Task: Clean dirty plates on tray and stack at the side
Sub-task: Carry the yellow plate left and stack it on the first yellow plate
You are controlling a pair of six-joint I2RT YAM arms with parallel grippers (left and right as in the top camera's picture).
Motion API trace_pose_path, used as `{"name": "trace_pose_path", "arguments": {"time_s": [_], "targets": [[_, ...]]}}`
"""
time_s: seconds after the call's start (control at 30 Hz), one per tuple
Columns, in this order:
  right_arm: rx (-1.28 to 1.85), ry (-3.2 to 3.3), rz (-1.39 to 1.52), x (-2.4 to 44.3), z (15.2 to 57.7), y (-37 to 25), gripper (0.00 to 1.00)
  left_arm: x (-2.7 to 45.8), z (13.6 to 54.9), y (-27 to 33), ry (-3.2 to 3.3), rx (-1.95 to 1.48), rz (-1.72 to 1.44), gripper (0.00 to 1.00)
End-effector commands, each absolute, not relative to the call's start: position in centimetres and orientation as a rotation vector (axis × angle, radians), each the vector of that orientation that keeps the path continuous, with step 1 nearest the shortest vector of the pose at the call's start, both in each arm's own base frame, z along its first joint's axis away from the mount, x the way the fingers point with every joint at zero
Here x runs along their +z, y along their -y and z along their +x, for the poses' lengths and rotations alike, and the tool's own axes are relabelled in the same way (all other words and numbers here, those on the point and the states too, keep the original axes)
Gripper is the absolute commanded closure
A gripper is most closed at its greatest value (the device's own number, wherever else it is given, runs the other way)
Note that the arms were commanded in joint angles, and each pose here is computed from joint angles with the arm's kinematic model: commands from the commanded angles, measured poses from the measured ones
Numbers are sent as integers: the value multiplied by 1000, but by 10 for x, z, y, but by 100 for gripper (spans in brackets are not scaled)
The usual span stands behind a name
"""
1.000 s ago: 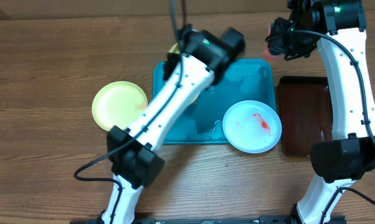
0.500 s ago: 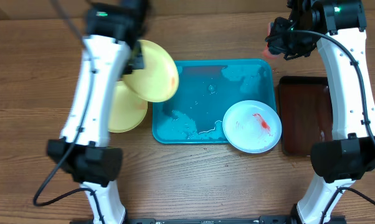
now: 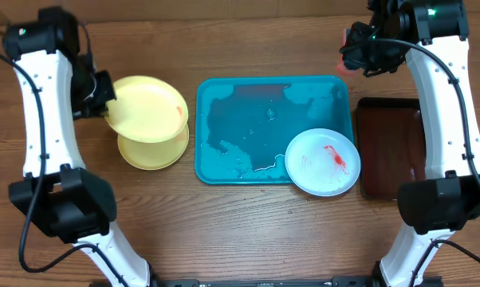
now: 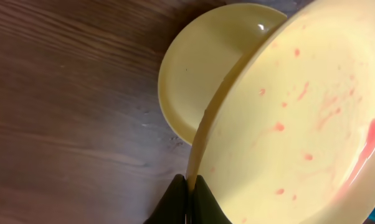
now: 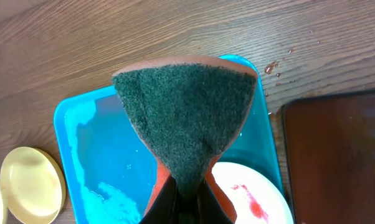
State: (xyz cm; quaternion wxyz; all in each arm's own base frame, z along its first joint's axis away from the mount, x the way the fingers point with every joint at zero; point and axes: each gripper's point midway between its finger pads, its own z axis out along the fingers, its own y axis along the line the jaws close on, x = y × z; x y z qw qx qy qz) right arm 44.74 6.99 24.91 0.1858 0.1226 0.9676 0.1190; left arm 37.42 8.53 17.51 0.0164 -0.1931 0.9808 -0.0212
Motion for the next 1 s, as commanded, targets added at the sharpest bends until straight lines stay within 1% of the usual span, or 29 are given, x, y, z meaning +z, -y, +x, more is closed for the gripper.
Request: {"name": "trace_pose_path", "arguments": {"time_s": [0.0, 0.17, 0.33, 0.47, 0.67, 0.7, 0.73, 0.77, 0.83, 0.9, 0.97], "targets": [[322, -2714, 341, 251, 450, -67, 96, 151, 371, -77, -3064, -253, -556, 95], [318, -2717, 342, 250, 449, -66, 96, 99, 369, -87, -3076, -216, -584, 96], [318, -2717, 342, 250, 449, -66, 96, 60, 368, -96, -3053, -135, -616, 96], [318, -2717, 342, 250, 449, -66, 96, 44, 362, -116, -3028, 15, -718, 96], [318, -2718, 342, 250, 449, -66, 96, 35, 356, -118, -3039, 48, -719, 96], [318, -2718, 342, 250, 449, -66, 96, 34, 355, -118, -3041, 48, -719, 89], [318, -2717, 343, 250, 449, -66, 96, 34, 355, -118, -3043, 48, -720, 77], [318, -2718, 343, 250, 449, -66, 96, 33, 354, -118, -3046, 48, -720, 69], [318, -2718, 343, 250, 449, -66, 96, 32, 352, -117, -3051, 47, -721, 56], [318, -2718, 342, 250, 449, -66, 96, 33, 353, -116, -3052, 36, -720, 48], [318, -2718, 342, 250, 449, -66, 96, 34, 356, -111, -3053, 3, -693, 48]]}}
